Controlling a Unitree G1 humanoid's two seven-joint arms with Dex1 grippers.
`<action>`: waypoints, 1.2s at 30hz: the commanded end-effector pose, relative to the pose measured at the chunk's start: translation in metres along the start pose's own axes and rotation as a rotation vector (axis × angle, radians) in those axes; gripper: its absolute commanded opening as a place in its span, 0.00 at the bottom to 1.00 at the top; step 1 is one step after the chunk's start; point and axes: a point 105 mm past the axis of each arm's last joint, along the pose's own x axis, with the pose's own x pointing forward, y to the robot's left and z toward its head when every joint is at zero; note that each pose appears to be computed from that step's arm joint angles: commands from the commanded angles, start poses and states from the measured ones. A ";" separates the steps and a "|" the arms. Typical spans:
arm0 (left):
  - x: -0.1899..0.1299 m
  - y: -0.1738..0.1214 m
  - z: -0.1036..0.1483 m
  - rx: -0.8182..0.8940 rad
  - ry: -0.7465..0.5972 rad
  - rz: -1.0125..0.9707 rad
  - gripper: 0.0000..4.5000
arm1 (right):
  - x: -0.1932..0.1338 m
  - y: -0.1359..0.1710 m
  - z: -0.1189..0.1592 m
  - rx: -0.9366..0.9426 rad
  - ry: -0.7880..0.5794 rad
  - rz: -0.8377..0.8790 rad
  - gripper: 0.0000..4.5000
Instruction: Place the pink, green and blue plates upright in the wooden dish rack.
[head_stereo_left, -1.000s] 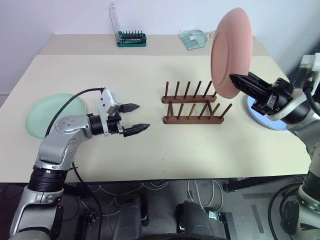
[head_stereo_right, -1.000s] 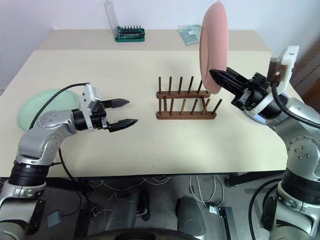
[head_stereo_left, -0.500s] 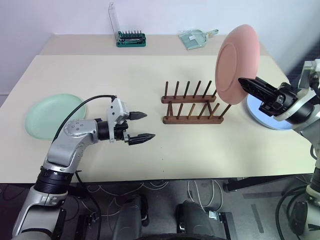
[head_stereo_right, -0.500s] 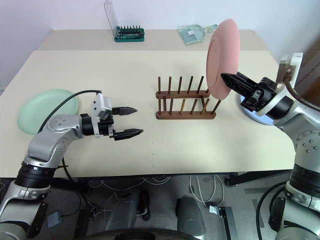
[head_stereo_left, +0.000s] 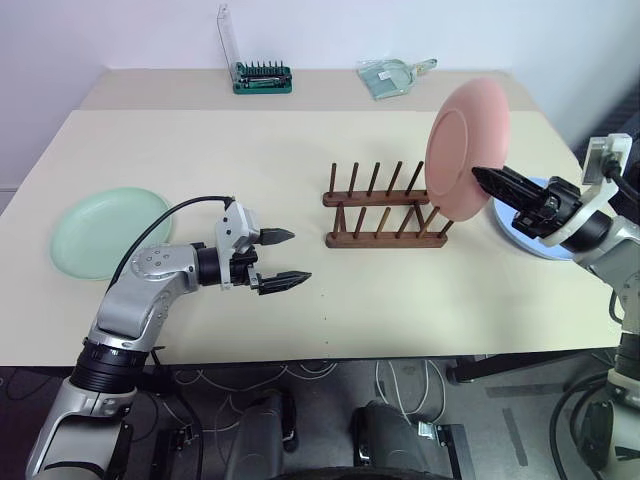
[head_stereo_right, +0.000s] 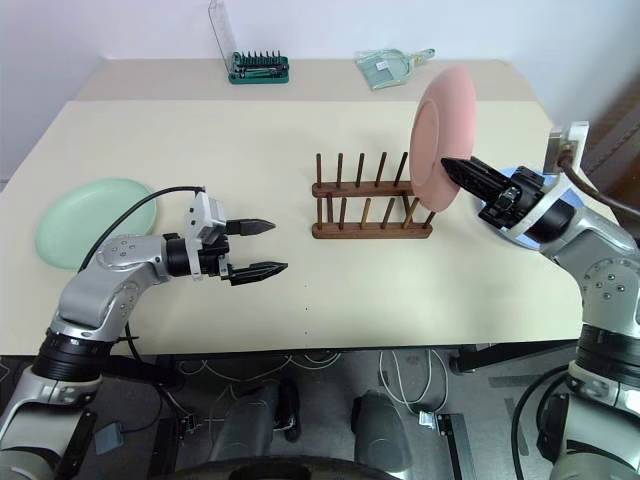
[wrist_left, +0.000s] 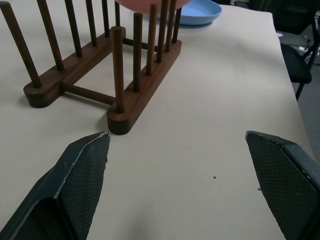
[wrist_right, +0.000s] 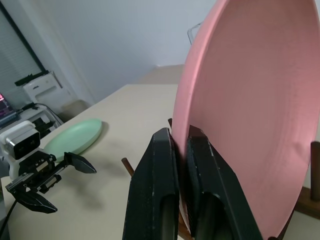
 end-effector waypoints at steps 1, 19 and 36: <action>0.002 -0.003 0.011 0.047 -0.027 -0.011 0.99 | 0.003 0.000 0.007 0.002 -0.029 0.012 0.00; -0.006 0.012 0.017 0.046 -0.067 0.073 1.00 | -0.014 -0.025 0.049 -0.276 -0.122 -0.239 0.99; -0.041 0.061 0.036 0.064 -0.120 0.398 1.00 | 0.055 0.087 0.009 -0.782 0.201 0.180 0.99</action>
